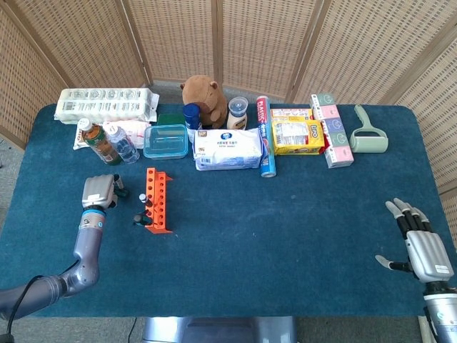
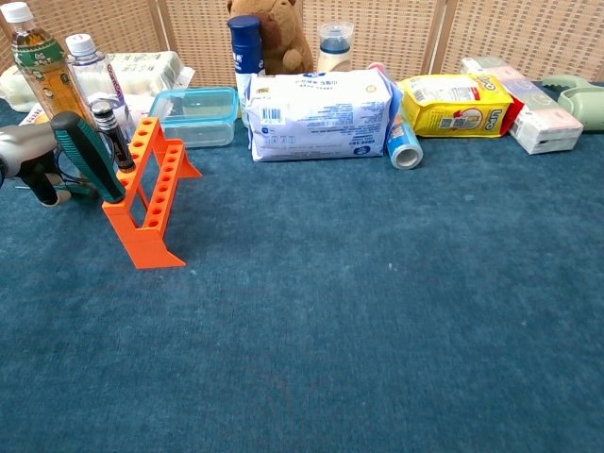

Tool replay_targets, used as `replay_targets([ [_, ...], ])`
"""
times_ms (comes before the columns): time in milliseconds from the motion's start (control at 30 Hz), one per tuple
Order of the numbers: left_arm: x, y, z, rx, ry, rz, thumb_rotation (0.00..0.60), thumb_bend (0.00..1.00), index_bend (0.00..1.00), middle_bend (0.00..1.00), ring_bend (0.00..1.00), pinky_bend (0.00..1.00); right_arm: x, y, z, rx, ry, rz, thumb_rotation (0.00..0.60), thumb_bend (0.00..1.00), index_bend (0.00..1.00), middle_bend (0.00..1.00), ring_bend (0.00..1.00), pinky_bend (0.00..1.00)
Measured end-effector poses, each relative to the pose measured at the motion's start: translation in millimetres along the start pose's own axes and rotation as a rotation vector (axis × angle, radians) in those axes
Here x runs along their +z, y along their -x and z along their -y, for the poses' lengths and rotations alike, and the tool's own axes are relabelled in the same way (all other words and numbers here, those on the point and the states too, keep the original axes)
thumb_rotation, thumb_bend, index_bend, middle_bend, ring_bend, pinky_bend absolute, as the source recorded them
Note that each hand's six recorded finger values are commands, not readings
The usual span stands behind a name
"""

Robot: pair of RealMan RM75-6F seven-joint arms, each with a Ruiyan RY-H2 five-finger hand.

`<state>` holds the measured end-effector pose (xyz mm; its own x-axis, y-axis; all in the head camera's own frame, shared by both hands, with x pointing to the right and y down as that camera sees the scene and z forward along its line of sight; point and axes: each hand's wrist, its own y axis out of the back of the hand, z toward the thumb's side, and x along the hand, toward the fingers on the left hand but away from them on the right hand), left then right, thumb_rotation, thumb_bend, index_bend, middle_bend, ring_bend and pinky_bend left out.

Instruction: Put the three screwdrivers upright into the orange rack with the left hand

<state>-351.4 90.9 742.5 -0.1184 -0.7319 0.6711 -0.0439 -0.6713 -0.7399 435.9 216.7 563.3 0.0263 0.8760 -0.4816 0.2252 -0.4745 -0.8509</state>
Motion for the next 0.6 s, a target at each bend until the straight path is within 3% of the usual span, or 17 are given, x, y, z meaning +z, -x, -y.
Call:
replay_targets([
  [300, 1.2, 7.1, -13.6, 0.014, 0.045, 0.017, 0.600, 0.42, 0.69, 1.00, 1.00, 1.00, 0.8, -0.4, 0.7, 0.002, -0.002, -0.001, 0.600, 0.02, 0.00, 0.03, 0.01, 0.01],
  [600, 1.9, 22.5, -48.9, 0.041, 0.150, 0.056, 0.600, 0.42, 0.69, 1.00, 1.00, 1.00, 1.4, -0.2, 1.8, 0.005, -0.006, -0.001, 0.600, 0.02, 0.00, 0.03, 0.01, 0.01],
])
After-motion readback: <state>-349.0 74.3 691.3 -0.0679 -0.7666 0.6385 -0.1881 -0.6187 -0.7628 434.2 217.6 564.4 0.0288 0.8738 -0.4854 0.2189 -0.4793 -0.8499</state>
